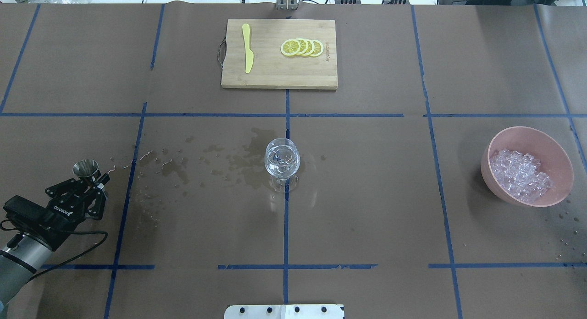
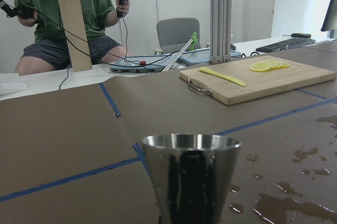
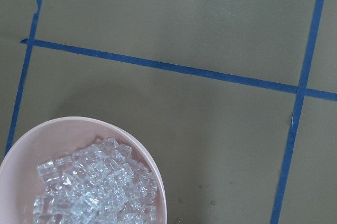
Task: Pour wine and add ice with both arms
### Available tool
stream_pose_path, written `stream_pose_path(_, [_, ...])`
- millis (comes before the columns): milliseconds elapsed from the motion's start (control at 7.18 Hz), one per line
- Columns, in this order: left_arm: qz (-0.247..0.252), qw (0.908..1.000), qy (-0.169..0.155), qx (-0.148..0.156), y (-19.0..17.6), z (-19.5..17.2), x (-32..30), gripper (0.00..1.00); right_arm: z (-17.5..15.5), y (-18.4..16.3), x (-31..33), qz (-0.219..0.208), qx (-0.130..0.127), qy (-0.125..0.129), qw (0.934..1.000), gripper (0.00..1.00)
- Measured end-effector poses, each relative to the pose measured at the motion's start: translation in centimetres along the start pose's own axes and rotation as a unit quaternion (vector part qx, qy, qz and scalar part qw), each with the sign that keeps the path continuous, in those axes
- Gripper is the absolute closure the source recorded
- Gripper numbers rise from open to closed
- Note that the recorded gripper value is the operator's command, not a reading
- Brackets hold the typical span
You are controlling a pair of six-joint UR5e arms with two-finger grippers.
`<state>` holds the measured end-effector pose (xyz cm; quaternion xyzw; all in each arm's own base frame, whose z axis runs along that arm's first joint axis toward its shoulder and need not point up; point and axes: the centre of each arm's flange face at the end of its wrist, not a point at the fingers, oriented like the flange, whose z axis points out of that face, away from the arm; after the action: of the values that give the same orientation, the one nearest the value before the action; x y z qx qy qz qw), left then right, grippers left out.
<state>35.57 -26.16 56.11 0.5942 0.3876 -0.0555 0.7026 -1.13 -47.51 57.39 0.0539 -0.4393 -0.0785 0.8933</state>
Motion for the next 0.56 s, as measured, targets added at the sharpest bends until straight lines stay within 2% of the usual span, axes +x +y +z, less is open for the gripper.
stream_pose_path(418, [-0.003,1.0,-0.004,0.006,-0.2,-0.1,-0.16,0.98,-0.03,0.0,0.0,0.0,0.0,0.0,1.0,0.0])
stream_pose_path(557, [-0.002,1.0,-0.005,0.007,-0.2,-0.14,-0.28,0.93,-0.03,0.0,0.0,0.001,0.0,0.0,1.0,0.0])
